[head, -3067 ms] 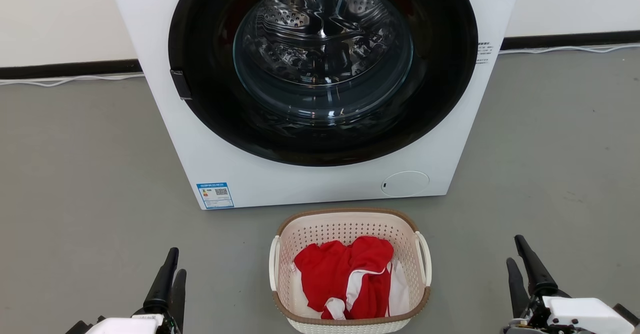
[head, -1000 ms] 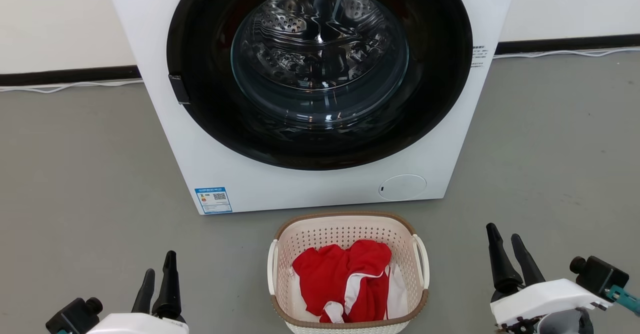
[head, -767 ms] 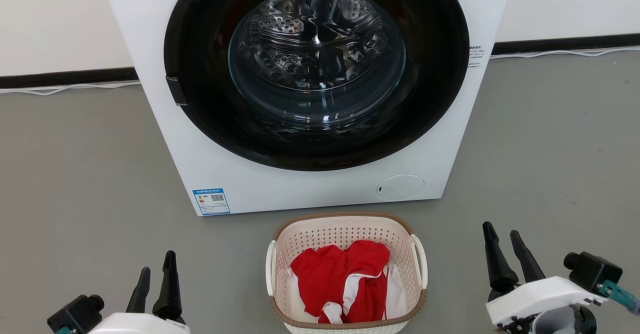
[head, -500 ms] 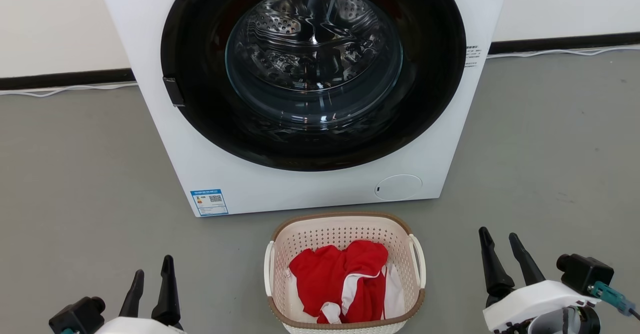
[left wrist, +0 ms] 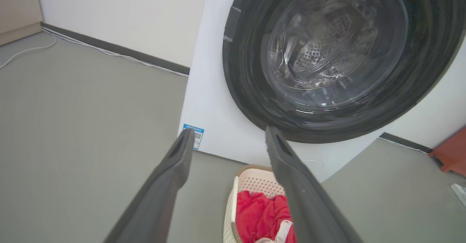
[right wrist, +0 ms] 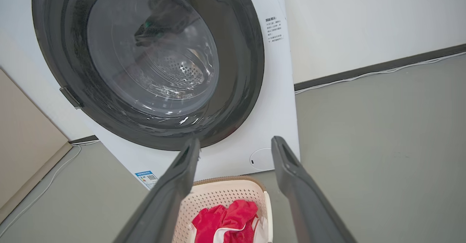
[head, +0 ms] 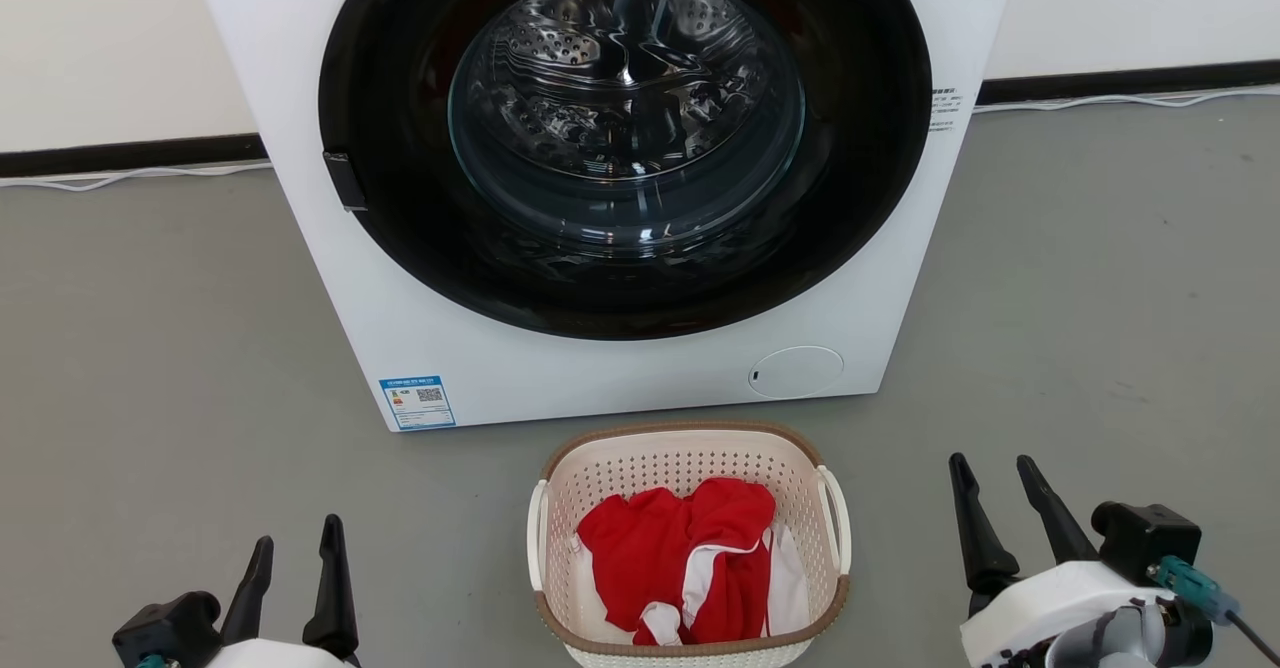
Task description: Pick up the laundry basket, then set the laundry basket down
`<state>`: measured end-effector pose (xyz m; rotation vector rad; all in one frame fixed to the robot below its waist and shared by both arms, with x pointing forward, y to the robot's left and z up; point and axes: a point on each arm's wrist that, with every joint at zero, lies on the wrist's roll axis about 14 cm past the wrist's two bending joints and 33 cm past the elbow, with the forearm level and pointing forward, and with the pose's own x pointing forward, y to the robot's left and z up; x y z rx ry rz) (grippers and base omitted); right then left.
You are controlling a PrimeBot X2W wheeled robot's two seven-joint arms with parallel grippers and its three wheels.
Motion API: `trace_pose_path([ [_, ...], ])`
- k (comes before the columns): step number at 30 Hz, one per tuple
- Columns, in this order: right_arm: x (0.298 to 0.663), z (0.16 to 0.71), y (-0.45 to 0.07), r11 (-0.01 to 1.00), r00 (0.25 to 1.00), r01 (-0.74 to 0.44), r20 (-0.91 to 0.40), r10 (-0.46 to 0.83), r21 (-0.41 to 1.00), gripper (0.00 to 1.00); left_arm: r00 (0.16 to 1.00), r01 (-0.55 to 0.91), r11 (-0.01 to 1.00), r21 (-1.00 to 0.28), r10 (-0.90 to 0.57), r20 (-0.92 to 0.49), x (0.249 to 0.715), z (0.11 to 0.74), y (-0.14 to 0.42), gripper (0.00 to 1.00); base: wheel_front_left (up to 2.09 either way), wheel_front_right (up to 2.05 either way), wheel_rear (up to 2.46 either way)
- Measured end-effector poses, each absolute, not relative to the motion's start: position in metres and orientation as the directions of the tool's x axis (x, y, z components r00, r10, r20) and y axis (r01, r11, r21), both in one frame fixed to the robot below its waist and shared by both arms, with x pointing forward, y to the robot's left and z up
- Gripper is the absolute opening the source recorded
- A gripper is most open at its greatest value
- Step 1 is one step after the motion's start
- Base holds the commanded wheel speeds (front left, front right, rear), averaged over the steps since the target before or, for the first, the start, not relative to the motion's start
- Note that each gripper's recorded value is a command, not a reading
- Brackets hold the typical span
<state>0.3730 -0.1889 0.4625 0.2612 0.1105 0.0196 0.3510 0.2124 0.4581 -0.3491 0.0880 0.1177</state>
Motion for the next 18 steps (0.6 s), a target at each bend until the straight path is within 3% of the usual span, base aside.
trace_pose_path([
  [18, 0.3701, 0.4534, -0.1831, 0.996, 0.99, -0.066, -0.12, 0.073, 0.062, 1.0, 0.993, -0.097, 0.987, -0.13, 0.087, -0.083, 0.3469, 0.458, 0.2151, 1.0, 0.0, 0.0, 0.0],
])
